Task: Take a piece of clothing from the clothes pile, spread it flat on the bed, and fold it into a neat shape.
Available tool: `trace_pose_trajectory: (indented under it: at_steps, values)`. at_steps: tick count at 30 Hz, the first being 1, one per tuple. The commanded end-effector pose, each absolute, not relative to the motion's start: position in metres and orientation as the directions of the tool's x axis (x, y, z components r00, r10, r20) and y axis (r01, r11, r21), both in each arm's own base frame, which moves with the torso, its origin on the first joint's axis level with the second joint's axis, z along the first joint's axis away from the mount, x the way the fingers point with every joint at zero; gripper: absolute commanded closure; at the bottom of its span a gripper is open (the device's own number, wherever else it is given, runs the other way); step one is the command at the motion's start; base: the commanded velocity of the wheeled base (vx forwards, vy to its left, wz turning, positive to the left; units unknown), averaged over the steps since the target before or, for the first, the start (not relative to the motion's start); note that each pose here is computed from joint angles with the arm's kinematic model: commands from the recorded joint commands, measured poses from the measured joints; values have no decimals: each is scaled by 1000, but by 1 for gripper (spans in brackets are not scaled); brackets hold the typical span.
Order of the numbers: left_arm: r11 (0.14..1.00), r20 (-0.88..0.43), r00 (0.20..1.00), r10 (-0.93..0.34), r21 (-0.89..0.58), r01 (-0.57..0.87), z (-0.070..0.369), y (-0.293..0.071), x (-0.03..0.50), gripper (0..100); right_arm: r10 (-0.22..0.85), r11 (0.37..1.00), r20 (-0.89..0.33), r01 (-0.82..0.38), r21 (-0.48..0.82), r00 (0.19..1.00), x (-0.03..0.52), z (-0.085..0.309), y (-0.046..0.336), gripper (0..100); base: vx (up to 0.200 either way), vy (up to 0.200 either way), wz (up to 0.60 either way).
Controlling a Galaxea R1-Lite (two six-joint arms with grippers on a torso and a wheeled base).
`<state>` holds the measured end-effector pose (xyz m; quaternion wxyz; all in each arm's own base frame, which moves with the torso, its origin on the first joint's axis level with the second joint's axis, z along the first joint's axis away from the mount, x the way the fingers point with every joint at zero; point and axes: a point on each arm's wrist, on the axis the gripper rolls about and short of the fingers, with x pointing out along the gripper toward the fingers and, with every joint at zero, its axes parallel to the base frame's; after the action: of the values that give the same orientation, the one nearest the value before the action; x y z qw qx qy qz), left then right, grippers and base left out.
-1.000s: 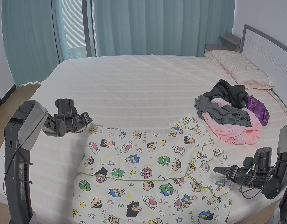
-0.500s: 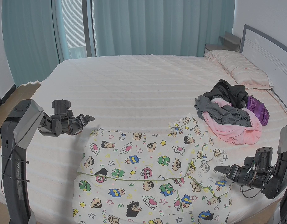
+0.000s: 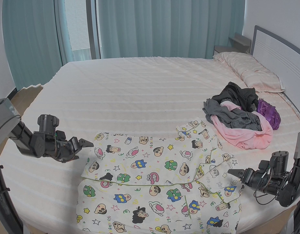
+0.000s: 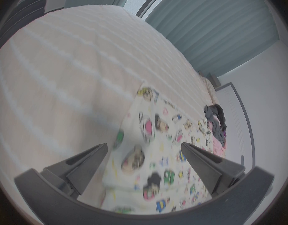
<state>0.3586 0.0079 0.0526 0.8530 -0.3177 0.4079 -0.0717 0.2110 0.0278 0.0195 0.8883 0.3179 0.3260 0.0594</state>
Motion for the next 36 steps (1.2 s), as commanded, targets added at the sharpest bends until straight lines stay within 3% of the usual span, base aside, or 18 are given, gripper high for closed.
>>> trace_pose_trajectory:
  at_steps: [1, 13, 19, 23, 27, 32, 36]
  values:
    - [777, -630, 649, -427, -623, -94, 81, -3, 269, 0, 257, 805, -539, 132, 579, 802, 207, 24, 24, 0, -200, 0, 0]
    - [760, -714, 543, -443, -620, -195, 48, -14, 202, 0, 264, 807, -540, 124, 578, 800, 206, 24, 27, 0, -200, 0, 0]
    - [771, -785, 478, -394, -566, -294, 35, -26, 185, 0, 266, 806, -542, 124, 579, 797, 206, 23, 27, 0, 0, 0, 0]
    - [742, -764, 527, -372, -586, -325, 34, -35, 192, 0, 275, 806, -541, 116, 580, 795, 206, 24, 30, 0, 0, 0, 0]
    - [786, -825, 505, -253, -480, -390, 9, -53, 199, 0, 278, 808, -542, 113, 579, 793, 206, 23, 31, 0, 0, 0, 0]
    - [790, -792, 560, -244, -497, -359, -2, -66, 191, 0, 276, 808, -539, 111, 578, 796, 206, 24, 31, 0, 0, 0, 0]
    - [802, -804, 572, -163, -446, -398, -17, -66, 197, 0, 276, 808, -538, 110, 579, 797, 206, 25, 31, 0, 0, 0, 0]
